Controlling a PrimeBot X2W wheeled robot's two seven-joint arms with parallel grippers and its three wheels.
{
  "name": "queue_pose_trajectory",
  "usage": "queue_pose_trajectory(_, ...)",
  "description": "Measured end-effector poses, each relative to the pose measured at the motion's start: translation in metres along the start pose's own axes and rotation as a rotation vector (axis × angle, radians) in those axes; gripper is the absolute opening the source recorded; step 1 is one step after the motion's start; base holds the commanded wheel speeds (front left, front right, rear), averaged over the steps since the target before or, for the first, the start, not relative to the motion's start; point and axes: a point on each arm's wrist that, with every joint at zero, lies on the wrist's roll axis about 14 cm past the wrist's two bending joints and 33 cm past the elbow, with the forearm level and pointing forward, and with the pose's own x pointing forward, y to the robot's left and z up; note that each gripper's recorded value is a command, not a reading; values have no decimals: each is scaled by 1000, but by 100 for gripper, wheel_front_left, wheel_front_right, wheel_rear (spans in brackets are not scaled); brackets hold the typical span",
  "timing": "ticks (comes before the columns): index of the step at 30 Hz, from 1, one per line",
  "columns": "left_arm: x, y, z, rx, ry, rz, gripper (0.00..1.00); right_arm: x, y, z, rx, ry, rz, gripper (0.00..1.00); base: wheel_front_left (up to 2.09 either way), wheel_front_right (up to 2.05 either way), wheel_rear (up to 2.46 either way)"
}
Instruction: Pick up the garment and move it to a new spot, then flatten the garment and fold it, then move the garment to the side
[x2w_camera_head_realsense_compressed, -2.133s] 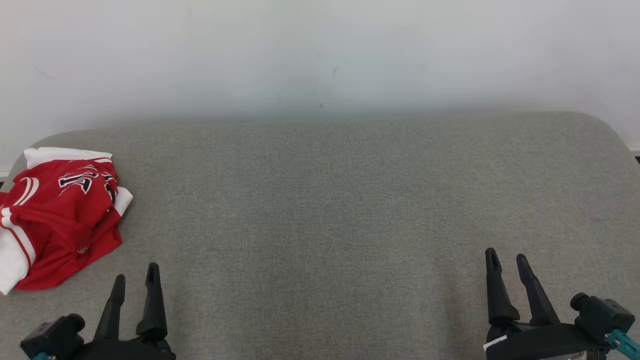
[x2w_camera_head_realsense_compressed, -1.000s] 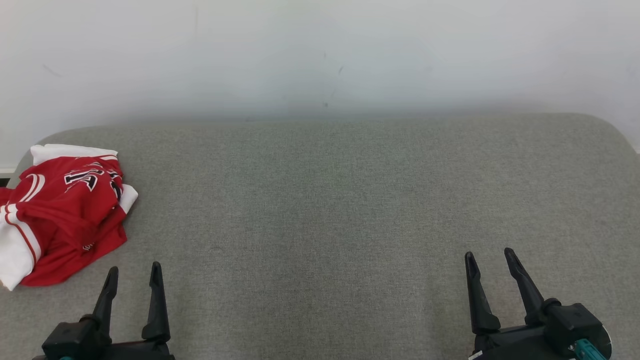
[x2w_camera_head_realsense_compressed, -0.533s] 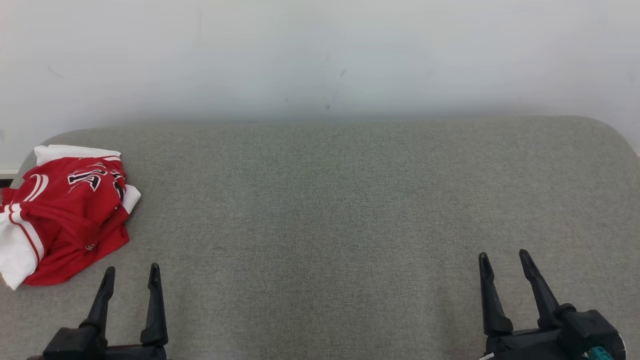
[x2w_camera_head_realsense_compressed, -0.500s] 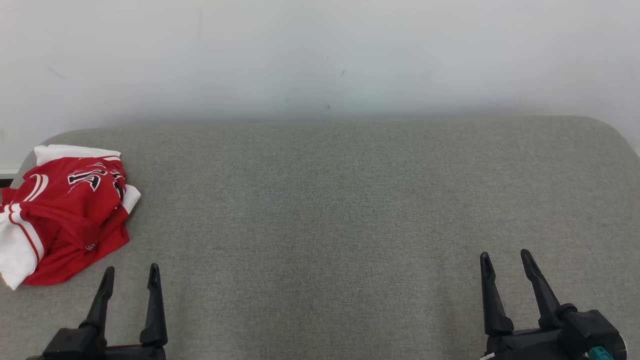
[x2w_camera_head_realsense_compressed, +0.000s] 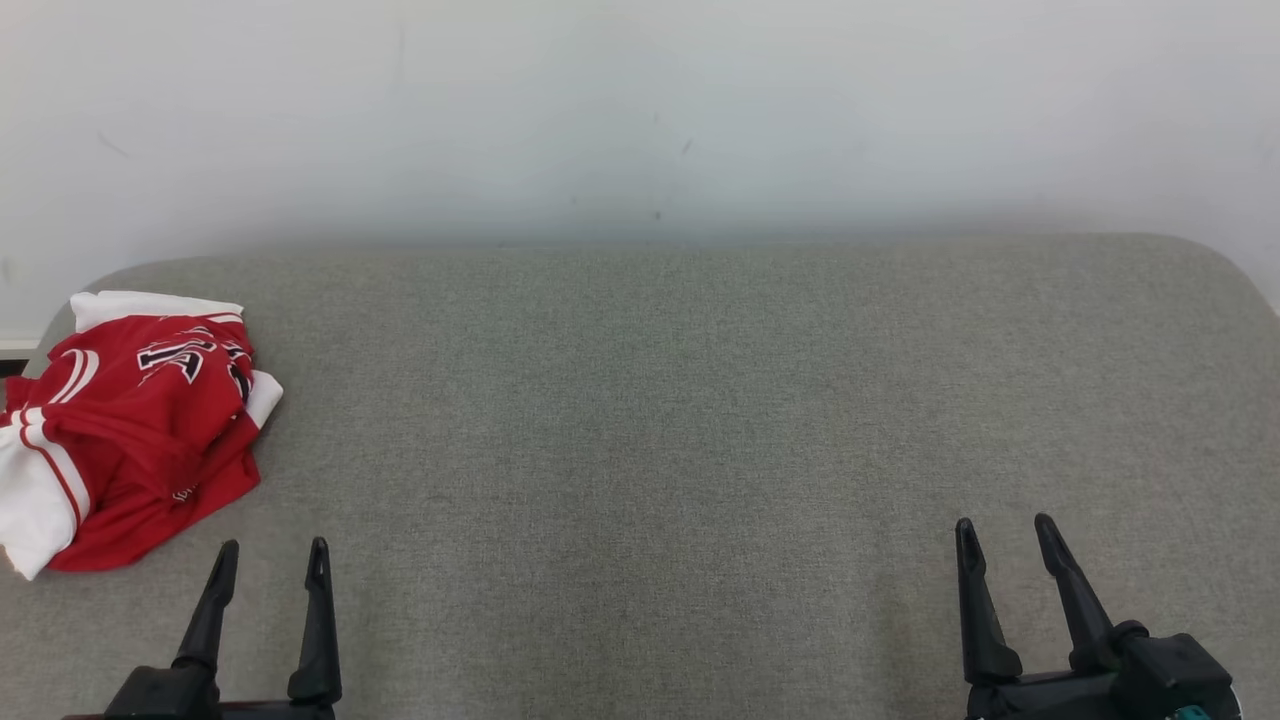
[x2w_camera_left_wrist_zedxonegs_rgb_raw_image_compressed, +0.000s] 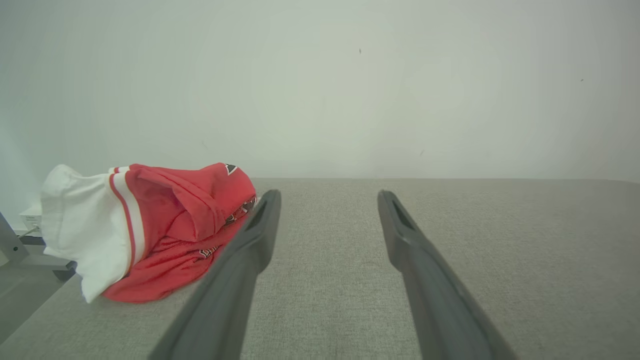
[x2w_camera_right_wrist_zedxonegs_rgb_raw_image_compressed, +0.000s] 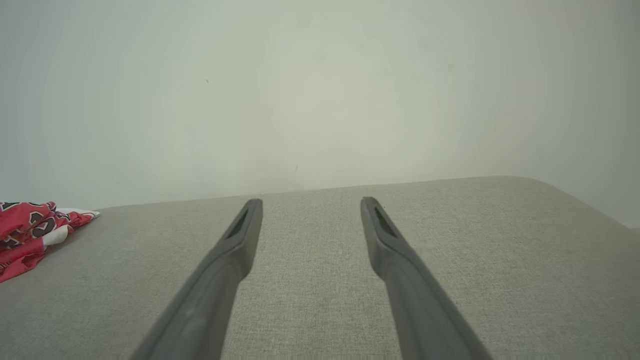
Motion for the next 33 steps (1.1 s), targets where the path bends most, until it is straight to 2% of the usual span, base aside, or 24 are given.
queue_pose_trajectory(13, -5, 0, -20, -23, 63, -3, 100, -3, 3, -14, 23, 43, 3, 100, 0, 0, 0)
queue_pose_trajectory(33, -9, 3, -27, -31, 86, 9, 100, -5, 6, -24, 13, 75, 15, 100, 0, 0, 0)
